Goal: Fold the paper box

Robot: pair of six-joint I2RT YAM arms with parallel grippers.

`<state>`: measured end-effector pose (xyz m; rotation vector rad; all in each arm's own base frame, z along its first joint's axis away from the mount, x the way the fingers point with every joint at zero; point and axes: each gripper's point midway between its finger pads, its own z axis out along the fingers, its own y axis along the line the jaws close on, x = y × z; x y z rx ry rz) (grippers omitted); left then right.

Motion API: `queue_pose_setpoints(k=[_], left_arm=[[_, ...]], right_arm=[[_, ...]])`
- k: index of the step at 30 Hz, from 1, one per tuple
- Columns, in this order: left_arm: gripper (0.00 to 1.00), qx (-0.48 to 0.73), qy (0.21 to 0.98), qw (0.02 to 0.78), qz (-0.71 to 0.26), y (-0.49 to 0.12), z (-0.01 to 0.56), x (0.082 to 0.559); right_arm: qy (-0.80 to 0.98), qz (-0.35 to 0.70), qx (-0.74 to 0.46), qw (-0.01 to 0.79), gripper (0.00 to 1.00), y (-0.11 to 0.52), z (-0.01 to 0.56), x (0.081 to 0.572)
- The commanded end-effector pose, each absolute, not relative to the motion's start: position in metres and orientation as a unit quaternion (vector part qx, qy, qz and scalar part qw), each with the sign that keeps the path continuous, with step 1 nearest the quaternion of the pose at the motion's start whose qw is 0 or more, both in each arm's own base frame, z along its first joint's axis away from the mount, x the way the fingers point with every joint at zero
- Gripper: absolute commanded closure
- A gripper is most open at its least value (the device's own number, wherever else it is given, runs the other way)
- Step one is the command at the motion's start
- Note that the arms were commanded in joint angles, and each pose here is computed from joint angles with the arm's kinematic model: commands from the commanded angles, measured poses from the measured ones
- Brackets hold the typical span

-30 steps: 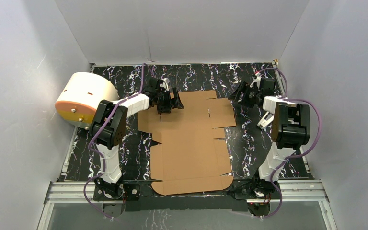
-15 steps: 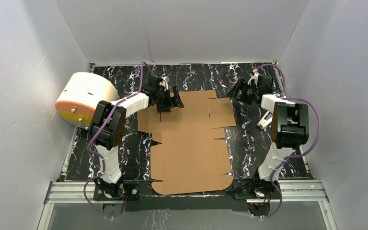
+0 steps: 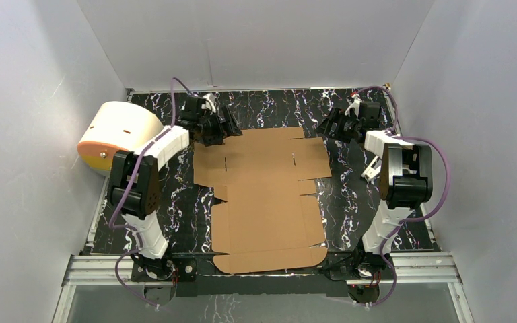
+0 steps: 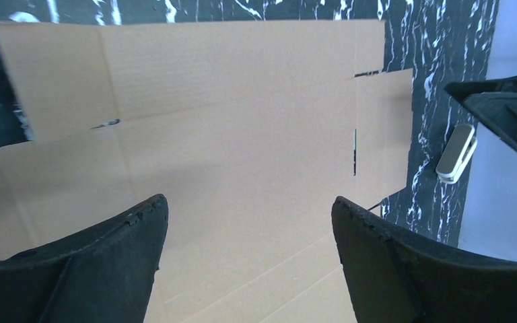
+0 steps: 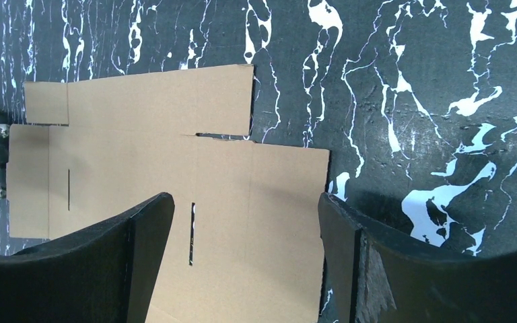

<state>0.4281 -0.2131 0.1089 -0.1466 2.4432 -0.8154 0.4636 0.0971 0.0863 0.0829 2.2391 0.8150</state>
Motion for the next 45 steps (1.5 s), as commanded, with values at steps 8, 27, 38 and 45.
queue_pose_setpoints(k=[8, 27, 38, 45], left_arm=[[0.10, -0.099, 0.894, 0.337, -0.279, -0.148, 0.163, 0.414], [0.06, -0.107, 0.870, 0.452, -0.166, -0.080, 0.211, 0.366], [0.06, -0.104, 0.860, 0.475, -0.154, -0.071, 0.203, 0.344], [0.06, -0.097, 0.864, 0.475, -0.139, -0.065, 0.193, 0.333]], right_arm=[[0.855, 0.325, 0.006, 0.405, 0.12, 0.104, 0.118, 0.467], [0.841, 0.325, -0.005, 0.433, 0.12, 0.105, 0.150, 0.447], [0.838, 0.324, -0.007, 0.440, 0.12, 0.105, 0.157, 0.413], [0.842, 0.325, -0.005, 0.432, 0.12, 0.106, 0.149, 0.394]])
